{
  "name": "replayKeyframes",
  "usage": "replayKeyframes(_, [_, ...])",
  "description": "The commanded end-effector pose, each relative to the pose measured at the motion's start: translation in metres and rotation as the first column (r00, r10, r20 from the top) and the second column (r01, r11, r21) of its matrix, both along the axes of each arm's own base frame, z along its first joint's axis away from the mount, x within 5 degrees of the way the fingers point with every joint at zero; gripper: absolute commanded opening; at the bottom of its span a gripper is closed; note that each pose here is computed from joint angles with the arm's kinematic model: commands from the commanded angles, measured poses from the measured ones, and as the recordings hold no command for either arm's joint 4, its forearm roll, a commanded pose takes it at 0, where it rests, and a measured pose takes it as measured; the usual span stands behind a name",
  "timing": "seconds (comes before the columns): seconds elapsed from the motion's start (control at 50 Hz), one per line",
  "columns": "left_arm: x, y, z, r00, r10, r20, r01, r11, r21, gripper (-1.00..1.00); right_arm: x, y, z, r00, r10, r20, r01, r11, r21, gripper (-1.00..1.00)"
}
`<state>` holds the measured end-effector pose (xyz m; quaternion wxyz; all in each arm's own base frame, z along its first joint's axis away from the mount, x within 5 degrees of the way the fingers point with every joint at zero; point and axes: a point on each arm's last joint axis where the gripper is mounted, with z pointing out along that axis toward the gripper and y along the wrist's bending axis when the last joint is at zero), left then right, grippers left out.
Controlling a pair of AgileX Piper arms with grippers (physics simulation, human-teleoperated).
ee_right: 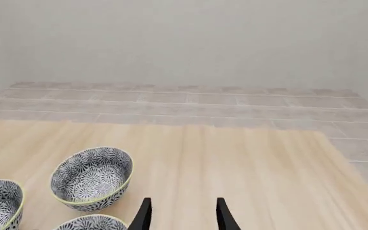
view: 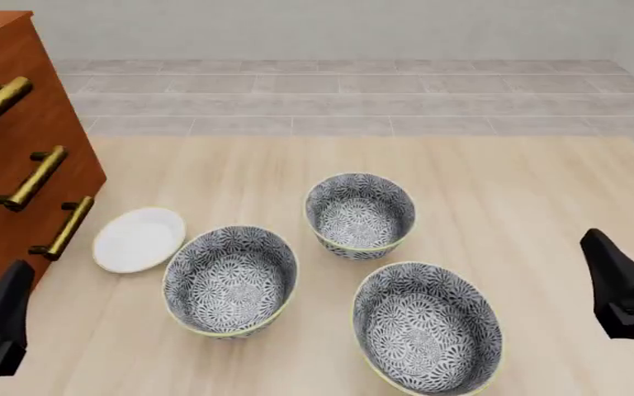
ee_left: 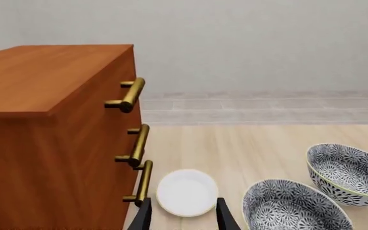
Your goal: Stack the bowl at the front on the bowl in the middle.
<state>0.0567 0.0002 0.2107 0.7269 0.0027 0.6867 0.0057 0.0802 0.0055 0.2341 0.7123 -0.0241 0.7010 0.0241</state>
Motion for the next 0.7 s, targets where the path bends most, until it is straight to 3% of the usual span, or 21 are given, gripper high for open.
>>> replayKeyframes(0.02, [0.001, -0.001, -0.001, 1.000, -0.009, -0.016, 0.009, 1.000, 0.006, 1.00, 0.028, 0.007, 0.021, 0.996, 0.050, -0.073, -0.051, 0.999, -0.002, 1.00])
replayKeyframes(0.16, [0.000, -0.001, -0.002, 1.000, -0.020, -0.017, 0.020, 1.000, 0.016, 1.00, 0.059, 0.012, 0.031, 0.984, 0.058, -0.171, -0.059, 0.998, -0.004, 1.00])
replayKeyframes(0.26, [0.001, -0.001, -0.001, 1.000, -0.014, -0.012, 0.014, 1.000, 0.013, 1.00, 0.076, 0.022, 0.042, 0.967, 0.102, -0.236, -0.098, 0.995, 0.027, 1.00])
replayKeyframes(0.4, [0.001, -0.001, -0.001, 1.000, -0.011, -0.010, 0.012, 1.000, 0.014, 1.00, 0.110, 0.037, 0.045, 0.926, 0.138, -0.351, -0.129, 0.990, 0.050, 1.00])
replayKeyframes(0.44, [0.001, -0.001, -0.001, 1.000, -0.011, -0.010, 0.012, 1.000, 0.014, 1.00, 0.121, 0.043, 0.041, 0.904, 0.149, -0.401, -0.135, 0.989, 0.063, 1.00])
replayKeyframes(0.5, [0.001, -0.001, 0.000, 1.000, -0.012, -0.010, 0.012, 1.000, 0.014, 1.00, 0.127, 0.045, 0.045, 0.896, 0.151, -0.417, -0.141, 0.988, 0.055, 1.00])
replayKeyframes(0.64, [0.001, -0.001, 0.000, 1.000, -0.014, -0.009, 0.014, 1.000, 0.014, 1.00, 0.148, 0.057, 0.039, 0.850, 0.164, -0.500, -0.143, 0.986, 0.080, 1.00])
replayKeyframes(0.7, [0.002, -0.001, 0.000, 1.000, -0.014, -0.015, 0.014, 1.000, 0.015, 1.00, 0.156, 0.058, 0.044, 0.846, 0.160, -0.509, -0.144, 0.987, 0.072, 1.00])
